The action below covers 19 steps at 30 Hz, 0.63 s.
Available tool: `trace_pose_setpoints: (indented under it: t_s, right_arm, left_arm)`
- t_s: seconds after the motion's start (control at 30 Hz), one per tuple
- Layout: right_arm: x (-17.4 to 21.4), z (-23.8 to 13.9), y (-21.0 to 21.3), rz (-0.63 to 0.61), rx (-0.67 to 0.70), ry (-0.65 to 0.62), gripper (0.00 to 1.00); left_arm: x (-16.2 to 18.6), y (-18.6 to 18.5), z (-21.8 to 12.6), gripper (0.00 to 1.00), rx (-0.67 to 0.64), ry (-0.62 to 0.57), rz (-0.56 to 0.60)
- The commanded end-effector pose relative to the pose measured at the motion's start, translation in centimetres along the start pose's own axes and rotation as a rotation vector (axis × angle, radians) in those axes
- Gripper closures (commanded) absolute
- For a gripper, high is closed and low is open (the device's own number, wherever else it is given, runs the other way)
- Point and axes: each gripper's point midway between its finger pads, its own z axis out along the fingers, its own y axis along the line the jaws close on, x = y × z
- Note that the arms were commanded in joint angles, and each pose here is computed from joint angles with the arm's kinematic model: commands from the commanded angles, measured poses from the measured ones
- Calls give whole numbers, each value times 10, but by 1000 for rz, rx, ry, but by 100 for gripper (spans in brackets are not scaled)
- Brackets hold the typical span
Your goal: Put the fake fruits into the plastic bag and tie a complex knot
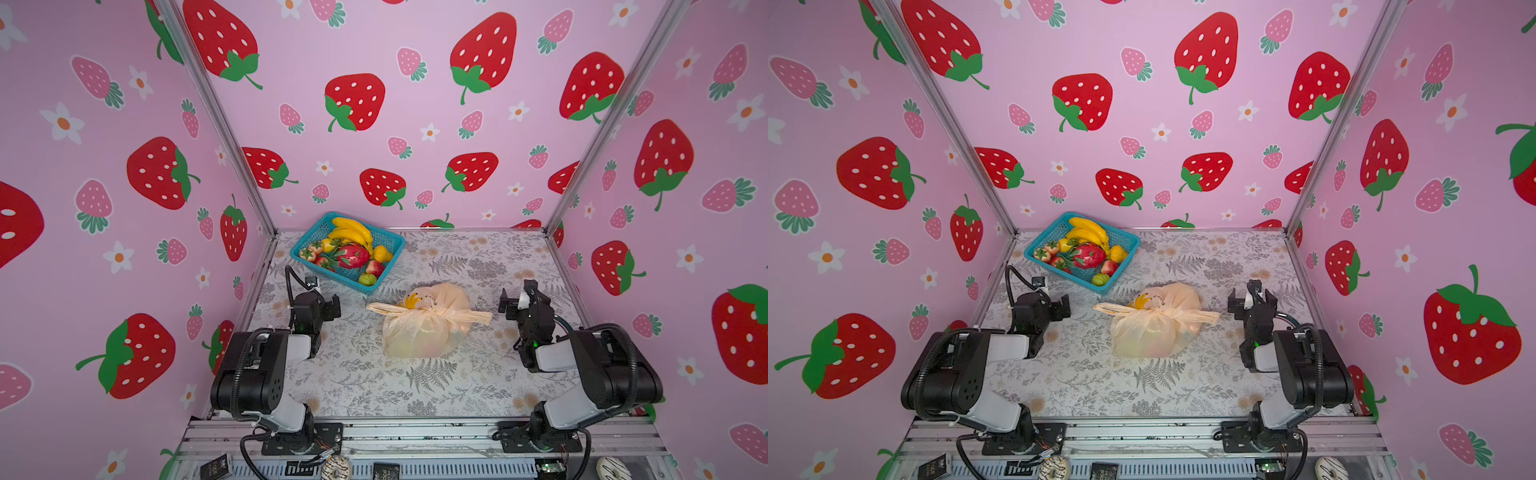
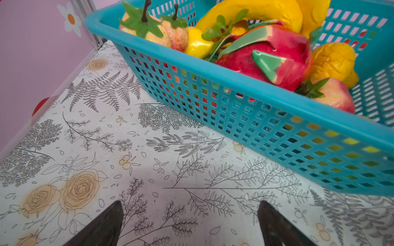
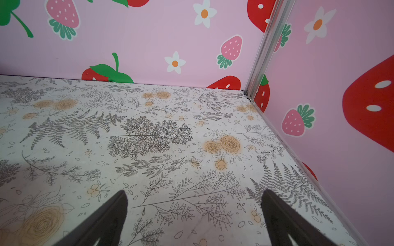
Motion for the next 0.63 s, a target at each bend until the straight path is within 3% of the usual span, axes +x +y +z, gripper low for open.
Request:
trace_pose_setpoints:
  t_s: [0.0,0.6]
  right_arm:
    - [-4,1,-2,-10,3,-22,0]
    - [-4,0,-2,-10,4,-24,0]
  left_arm:
    - [-19,-1,1,1,9,-50,-10]
    - [-19,-1,1,1,11,-51,-10]
